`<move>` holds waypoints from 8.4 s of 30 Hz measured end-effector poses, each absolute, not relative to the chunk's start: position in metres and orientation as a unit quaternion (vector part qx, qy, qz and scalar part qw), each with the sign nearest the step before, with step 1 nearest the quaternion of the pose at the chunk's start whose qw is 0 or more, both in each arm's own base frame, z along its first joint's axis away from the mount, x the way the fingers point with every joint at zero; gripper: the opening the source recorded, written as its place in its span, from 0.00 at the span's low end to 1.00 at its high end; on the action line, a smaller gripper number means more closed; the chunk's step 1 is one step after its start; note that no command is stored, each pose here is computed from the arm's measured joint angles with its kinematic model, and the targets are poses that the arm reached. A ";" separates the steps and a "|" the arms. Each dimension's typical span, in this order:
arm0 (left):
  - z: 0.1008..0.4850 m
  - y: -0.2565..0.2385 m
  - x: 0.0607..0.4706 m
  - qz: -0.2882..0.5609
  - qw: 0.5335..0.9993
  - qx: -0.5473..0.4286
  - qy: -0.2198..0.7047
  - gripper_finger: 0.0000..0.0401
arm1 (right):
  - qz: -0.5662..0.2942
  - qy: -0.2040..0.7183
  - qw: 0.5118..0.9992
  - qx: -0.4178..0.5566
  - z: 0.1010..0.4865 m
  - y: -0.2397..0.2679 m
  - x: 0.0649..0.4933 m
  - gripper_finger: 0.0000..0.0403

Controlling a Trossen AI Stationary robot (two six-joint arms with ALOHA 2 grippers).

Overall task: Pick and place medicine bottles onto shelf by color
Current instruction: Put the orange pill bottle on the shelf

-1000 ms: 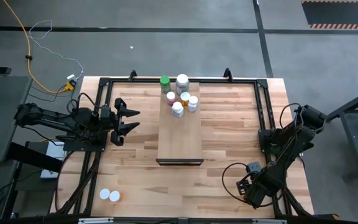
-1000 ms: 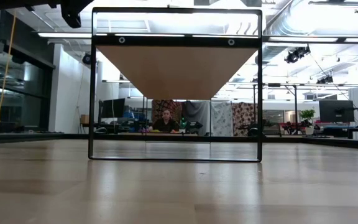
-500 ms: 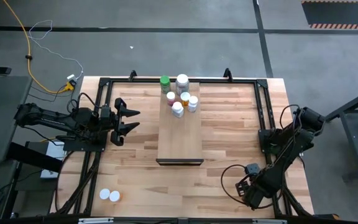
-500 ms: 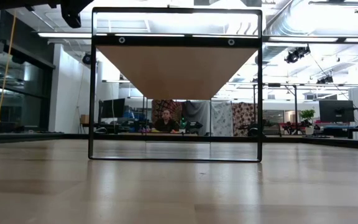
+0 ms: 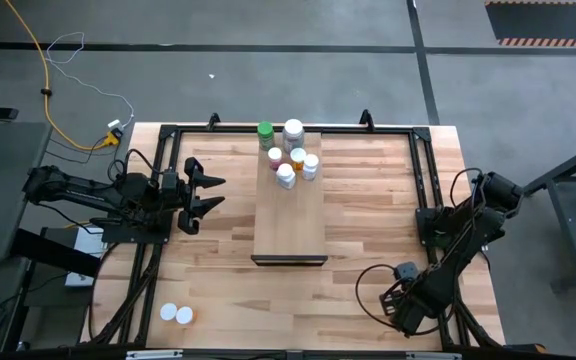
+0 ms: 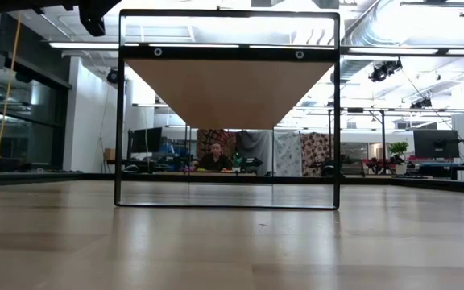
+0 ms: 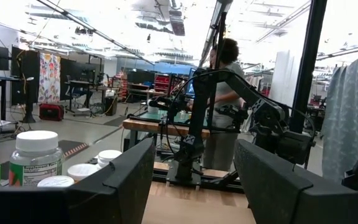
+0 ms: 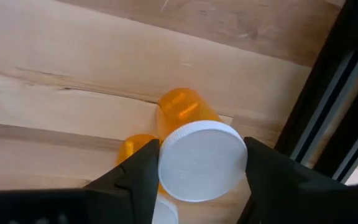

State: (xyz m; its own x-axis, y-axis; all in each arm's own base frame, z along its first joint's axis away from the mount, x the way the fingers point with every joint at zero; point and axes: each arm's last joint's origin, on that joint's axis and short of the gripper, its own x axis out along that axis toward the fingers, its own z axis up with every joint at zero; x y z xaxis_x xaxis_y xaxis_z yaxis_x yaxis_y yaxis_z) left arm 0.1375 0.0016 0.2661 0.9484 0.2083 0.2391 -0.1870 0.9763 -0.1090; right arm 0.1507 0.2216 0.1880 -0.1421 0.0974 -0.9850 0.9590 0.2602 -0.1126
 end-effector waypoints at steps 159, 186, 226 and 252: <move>0.266 0.002 0.137 0.100 0.986 -0.042 -0.126 0.53 | -0.303 0.555 0.758 0.160 0.339 -0.018 0.365 0.55; 0.266 0.002 0.137 0.101 0.986 -0.042 -0.125 0.53 | -0.297 0.577 0.744 0.159 0.327 -0.025 0.364 0.58; 0.263 0.002 0.138 0.101 0.988 -0.041 -0.110 0.53 | -0.342 0.514 0.703 0.353 0.290 0.028 0.171 0.69; 0.263 0.002 0.138 0.113 0.986 -0.043 -0.111 0.53 | -0.475 0.607 0.531 0.352 0.189 0.030 0.154 0.69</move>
